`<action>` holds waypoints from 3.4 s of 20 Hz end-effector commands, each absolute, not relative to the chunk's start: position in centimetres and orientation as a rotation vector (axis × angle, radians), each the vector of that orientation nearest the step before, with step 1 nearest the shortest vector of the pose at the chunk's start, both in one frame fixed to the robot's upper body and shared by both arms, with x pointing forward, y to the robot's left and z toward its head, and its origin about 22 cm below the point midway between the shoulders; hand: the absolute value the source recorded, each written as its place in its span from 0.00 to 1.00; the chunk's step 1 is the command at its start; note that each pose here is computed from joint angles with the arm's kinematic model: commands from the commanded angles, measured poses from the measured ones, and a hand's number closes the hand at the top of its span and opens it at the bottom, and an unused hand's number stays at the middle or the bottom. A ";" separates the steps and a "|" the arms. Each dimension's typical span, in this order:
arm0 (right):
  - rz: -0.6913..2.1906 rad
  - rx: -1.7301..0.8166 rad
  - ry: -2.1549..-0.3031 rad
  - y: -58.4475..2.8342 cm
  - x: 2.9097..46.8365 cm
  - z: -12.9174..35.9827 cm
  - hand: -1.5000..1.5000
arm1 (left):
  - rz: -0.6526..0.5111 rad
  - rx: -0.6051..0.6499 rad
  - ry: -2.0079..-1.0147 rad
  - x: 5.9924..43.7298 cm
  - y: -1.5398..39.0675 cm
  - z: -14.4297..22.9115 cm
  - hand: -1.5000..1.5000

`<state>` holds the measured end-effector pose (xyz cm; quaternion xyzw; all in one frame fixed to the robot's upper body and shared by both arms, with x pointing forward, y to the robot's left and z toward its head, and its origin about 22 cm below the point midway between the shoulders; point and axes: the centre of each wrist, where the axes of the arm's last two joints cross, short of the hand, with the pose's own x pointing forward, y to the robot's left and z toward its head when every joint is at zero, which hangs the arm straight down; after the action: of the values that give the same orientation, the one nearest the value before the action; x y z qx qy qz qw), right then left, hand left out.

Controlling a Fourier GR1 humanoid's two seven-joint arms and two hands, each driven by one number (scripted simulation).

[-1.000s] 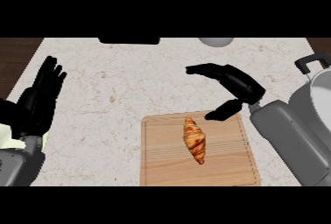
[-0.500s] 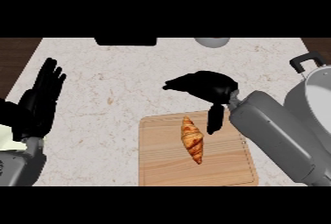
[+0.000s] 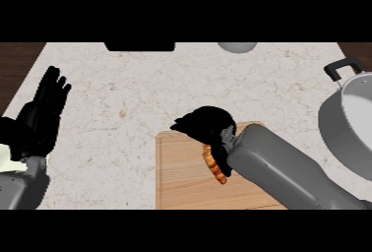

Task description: Pick the croissant from the cutting board and place it in the pot

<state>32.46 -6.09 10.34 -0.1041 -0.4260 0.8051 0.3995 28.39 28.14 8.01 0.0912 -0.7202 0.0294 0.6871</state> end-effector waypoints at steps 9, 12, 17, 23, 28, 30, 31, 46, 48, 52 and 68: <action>2.046 -0.351 -0.953 -6.3 30.9 7.0 0.00 | 0.074 0.198 -1.620 27.8 26.8 7.8 0.50; 2.074 -0.429 -0.899 -7.3 30.1 6.7 0.00 | 0.066 0.200 -1.609 28.3 29.0 8.4 0.50; 2.054 -0.410 -0.922 -4.1 31.9 6.4 0.00 | 0.075 0.179 -1.602 29.1 28.9 7.6 0.50; 2.070 -0.395 -0.940 -7.1 30.7 4.5 0.00 | 0.058 0.191 -1.615 27.7 29.0 7.7 0.50; 2.064 -0.463 -0.908 -6.6 31.6 3.0 0.00 | 0.063 0.186 -1.615 29.5 29.2 8.5 0.50; 2.064 -0.468 -0.894 -8.1 31.6 0.4 0.00 | 0.081 0.204 -1.605 28.2 28.4 10.2 0.50; 2.060 -0.461 -0.895 -8.0 32.2 1.7 0.00 | 0.060 0.204 -1.621 28.8 28.9 10.0 0.50; 2.244 -0.367 -0.929 -8.2 31.2 -1.7 1.00 | 0.072 0.213 -1.612 28.2 28.9 8.7 0.50; 2.231 -0.385 -0.958 -7.4 33.4 -0.9 1.00 | 0.061 0.210 -1.608 28.0 28.0 9.0 0.50; 2.041 -0.370 -1.107 -10.8 26.8 -2.2 1.00 | 0.088 0.233 -1.596 28.0 28.1 8.0 0.50; 1.006 -0.532 -1.770 -23.6 15.5 7.2 1.00 | 0.166 0.286 -1.560 25.9 30.2 6.8 0.50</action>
<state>17.84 -21.49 3.82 -0.1789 -0.6764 0.5115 0.4989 26.10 30.85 7.15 0.1364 -0.7019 0.0705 0.6955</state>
